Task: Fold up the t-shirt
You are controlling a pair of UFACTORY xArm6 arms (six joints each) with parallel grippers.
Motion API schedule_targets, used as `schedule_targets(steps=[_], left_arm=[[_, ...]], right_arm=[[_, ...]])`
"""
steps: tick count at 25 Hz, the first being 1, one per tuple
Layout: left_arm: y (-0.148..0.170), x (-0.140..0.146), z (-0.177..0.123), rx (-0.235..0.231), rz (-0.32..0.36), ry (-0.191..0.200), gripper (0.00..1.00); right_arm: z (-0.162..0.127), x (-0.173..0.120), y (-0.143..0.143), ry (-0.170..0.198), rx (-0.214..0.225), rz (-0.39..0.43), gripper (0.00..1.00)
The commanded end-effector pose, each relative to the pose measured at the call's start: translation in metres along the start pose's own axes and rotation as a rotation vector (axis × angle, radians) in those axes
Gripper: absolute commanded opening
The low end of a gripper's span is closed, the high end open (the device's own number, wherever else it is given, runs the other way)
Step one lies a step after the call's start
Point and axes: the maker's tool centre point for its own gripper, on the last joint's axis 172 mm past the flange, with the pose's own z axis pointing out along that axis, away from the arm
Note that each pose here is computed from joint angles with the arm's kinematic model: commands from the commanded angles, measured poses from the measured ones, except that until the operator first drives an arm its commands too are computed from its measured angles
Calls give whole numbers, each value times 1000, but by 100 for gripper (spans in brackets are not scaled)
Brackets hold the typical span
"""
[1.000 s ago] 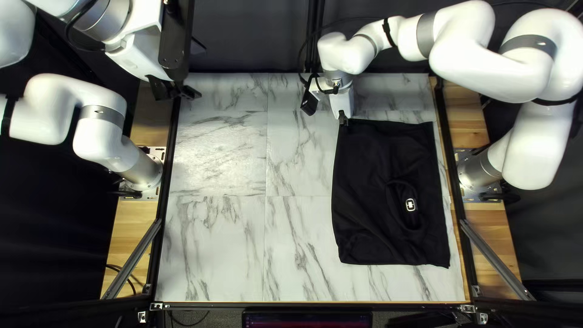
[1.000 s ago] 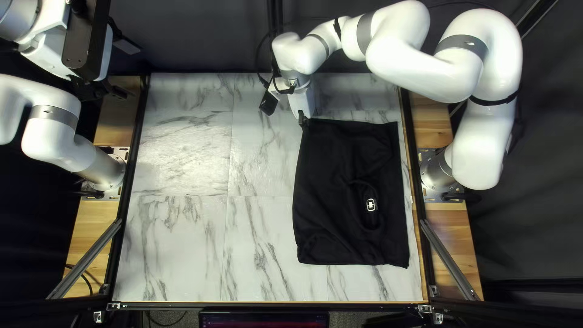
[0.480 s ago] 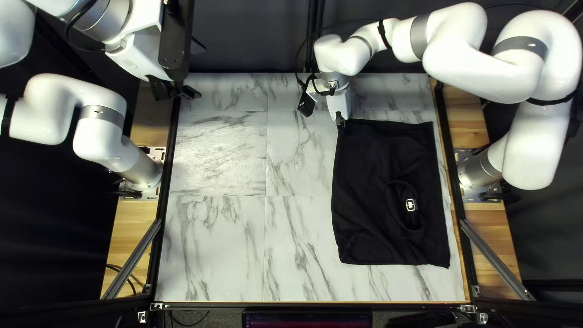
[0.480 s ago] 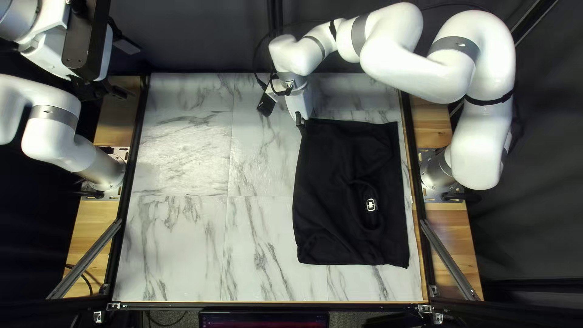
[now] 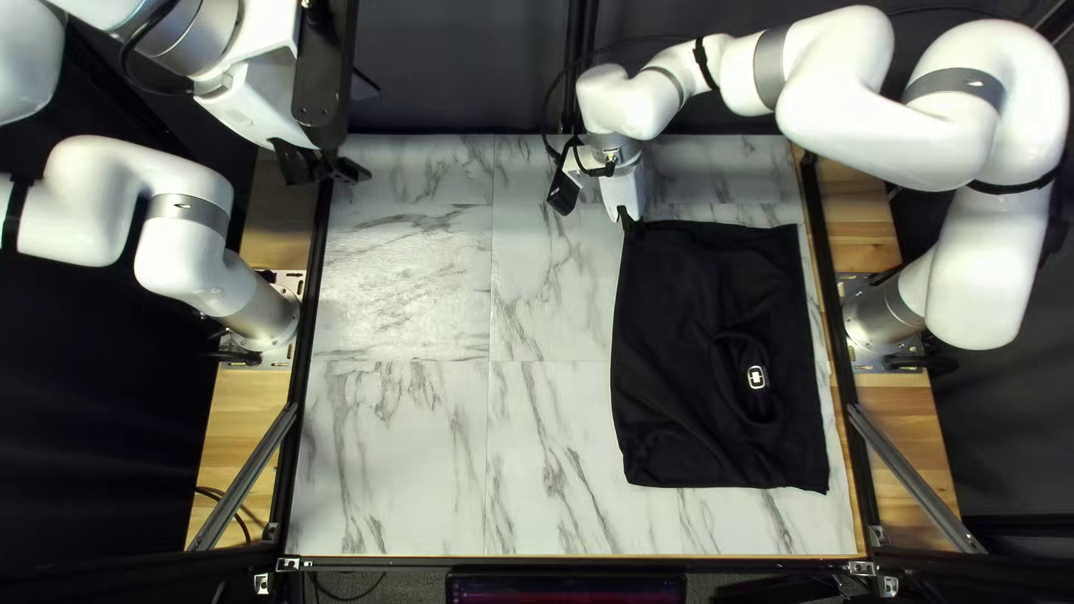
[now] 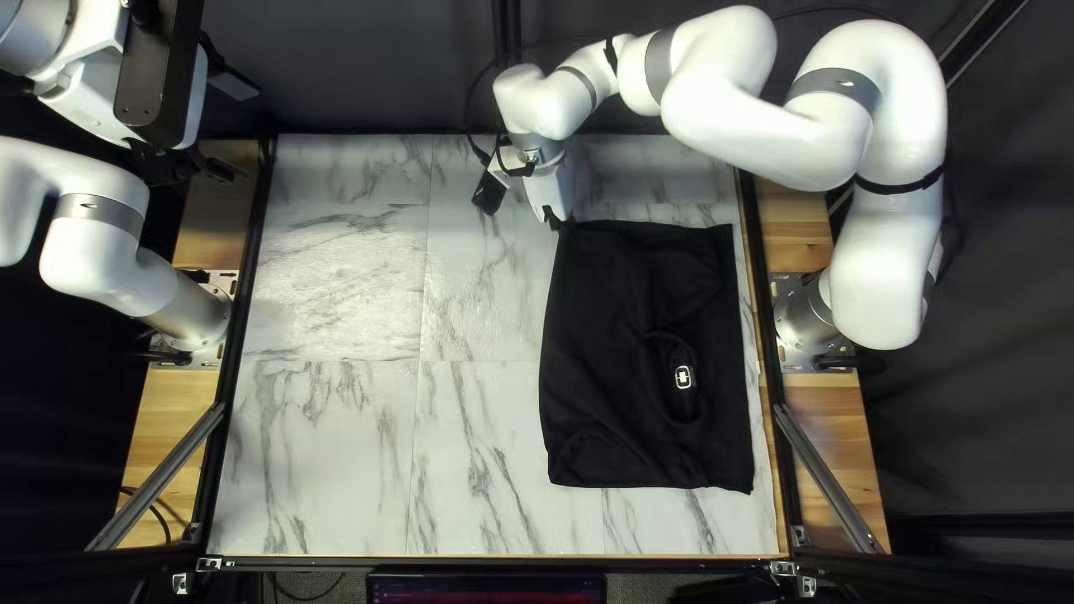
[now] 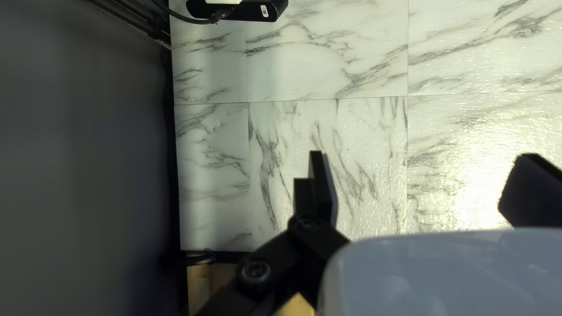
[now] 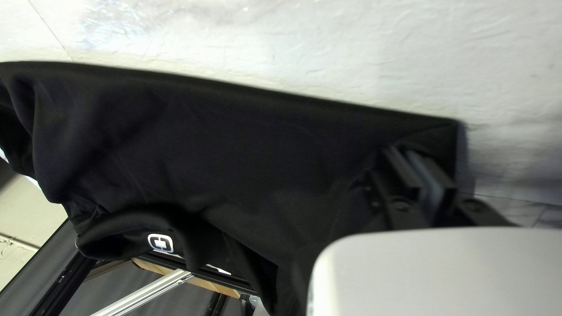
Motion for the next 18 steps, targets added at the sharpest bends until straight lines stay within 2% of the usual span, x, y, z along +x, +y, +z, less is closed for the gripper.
schedule_targets(steps=[1,12,18], left_arm=[[0,0,0,0,0,0,100],[0,0,0,0,0,0,100],[0,0,0,0,0,0,100]], right_arm=[[-9,4,-5,16,-9,-3,0],[-32,27,-6,73,-12,-38,0],[-53,55,-11,109,-28,-57,0]])
